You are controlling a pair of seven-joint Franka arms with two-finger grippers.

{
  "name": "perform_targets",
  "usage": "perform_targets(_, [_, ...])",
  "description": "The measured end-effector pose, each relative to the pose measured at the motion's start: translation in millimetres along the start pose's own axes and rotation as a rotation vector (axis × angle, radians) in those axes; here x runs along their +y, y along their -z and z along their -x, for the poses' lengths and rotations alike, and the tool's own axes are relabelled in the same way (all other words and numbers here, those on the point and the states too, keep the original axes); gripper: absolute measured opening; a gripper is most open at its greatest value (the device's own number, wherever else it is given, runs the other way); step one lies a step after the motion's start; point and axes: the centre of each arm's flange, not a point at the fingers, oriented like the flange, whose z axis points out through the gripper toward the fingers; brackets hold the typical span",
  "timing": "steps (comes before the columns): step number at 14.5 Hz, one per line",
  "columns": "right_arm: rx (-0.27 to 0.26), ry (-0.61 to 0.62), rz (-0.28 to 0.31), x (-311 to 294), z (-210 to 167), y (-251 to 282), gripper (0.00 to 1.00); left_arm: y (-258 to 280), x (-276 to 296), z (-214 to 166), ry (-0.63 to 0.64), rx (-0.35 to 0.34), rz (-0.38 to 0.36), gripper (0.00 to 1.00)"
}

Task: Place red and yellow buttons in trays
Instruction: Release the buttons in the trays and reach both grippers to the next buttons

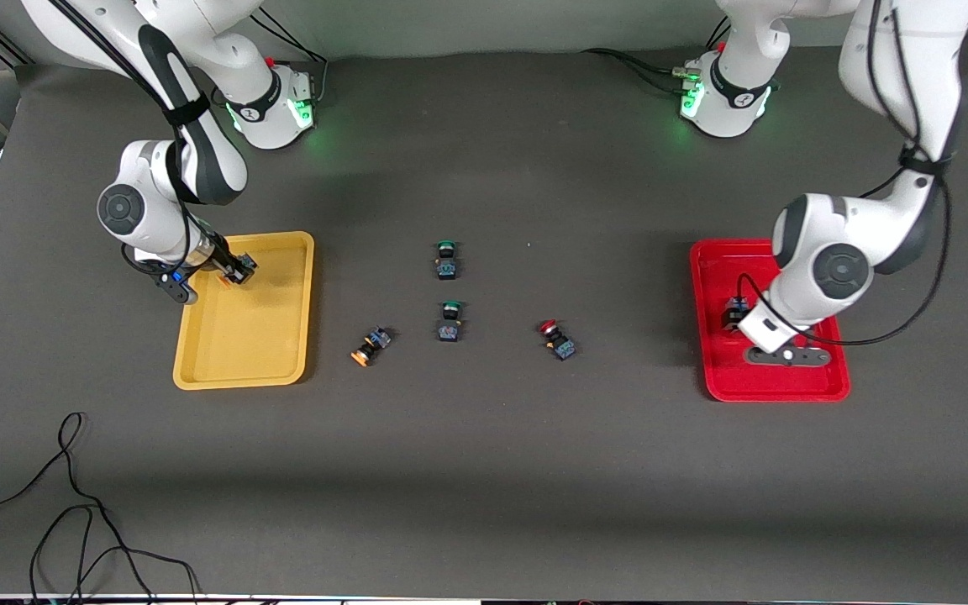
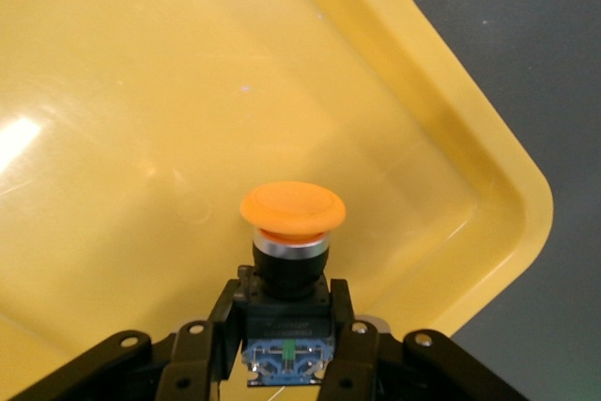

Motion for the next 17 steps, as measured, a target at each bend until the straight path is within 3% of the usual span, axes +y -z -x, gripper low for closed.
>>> perform_targets(2, [0.003,-0.005,-0.001,-0.5,-0.5,-2.3,0.41,58.9,-3.1,-5.8,0.015,-0.027,-0.004,1.00])
perform_targets(5, [0.011,0.006,0.003,-5.6,3.0,-5.7,0.41,130.4,20.3,-12.4,0.061,-0.024,0.074,1.00])
perform_targets(8, [0.011,-0.002,-0.003,-6.6,3.3,-6.5,0.65,153.3,83.7,-15.9,0.175,0.006,0.093,1.00])
perform_targets(12, [0.002,-0.013,-0.015,-10.2,3.6,-2.5,1.00,151.6,212.8,-16.7,0.265,0.026,0.096,1.00])
perform_targets(17, [-0.054,0.019,-0.065,-43.8,-8.9,80.8,1.00,78.0,305.9,-43.7,0.483,0.065,0.147,1.00])
